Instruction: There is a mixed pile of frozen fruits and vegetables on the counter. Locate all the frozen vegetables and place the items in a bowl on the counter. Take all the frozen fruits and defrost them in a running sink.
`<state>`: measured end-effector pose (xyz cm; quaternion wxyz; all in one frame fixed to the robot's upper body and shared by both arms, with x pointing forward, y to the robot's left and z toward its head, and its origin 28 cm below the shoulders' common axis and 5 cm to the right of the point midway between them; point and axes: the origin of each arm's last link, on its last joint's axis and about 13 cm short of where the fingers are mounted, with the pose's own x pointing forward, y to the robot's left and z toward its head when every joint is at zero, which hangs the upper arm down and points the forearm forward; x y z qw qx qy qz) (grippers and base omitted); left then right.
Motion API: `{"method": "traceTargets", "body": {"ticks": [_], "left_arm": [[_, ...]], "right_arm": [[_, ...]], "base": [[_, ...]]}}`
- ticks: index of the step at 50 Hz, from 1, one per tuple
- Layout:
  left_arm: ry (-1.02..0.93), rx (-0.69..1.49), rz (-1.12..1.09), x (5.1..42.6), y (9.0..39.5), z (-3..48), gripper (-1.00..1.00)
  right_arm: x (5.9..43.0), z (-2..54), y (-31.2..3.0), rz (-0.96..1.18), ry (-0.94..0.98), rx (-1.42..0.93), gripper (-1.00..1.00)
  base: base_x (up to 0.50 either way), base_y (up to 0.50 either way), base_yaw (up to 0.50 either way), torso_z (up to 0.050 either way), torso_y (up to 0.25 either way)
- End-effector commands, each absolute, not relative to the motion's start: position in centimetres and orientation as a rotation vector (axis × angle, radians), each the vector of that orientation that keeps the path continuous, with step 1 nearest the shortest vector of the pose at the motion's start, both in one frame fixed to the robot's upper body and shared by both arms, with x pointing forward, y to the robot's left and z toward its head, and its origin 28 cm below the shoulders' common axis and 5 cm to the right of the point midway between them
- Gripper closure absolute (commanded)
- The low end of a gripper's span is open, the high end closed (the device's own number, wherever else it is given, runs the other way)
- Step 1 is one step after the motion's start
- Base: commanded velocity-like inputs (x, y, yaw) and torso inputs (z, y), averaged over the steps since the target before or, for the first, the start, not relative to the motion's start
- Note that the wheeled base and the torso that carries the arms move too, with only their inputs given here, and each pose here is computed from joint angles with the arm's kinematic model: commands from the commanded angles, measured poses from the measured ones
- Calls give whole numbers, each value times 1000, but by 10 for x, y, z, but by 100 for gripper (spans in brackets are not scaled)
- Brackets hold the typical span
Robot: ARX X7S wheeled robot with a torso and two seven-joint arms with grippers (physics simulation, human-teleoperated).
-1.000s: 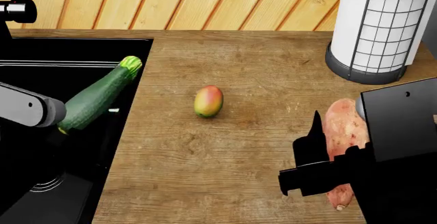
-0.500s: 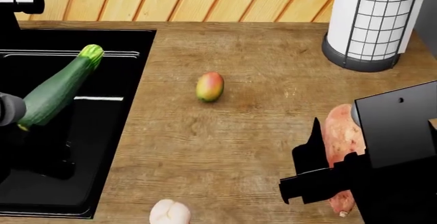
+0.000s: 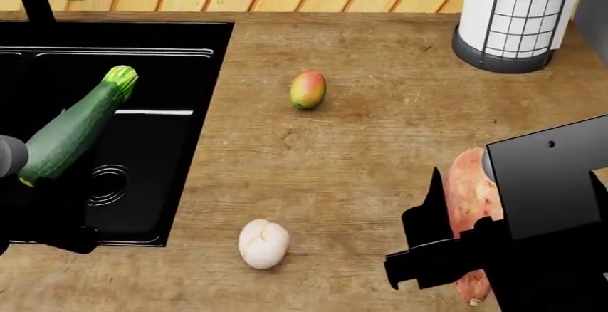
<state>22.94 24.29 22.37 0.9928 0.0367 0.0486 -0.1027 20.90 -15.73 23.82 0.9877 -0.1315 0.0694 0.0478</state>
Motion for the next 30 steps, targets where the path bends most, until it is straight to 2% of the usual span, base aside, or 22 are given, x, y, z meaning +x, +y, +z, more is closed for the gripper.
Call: {"method": "traceTargets", "body": {"ticks": [1, 14, 30], "left_arm": [[90, 68, -197, 232, 243, 225, 100], [89, 65, -192, 229, 244, 223, 100], [88, 63, -190, 229, 245, 223, 100]], "right_arm": [[208, 240, -157, 100, 127, -277, 100], [207, 241, -156, 100, 121, -279, 100], [206, 241, -156, 99, 120, -283, 100]], "base": [[-90, 316, 0, 0, 0], [-5, 491, 0, 1, 0], [-247, 500, 0, 0, 0]]}}
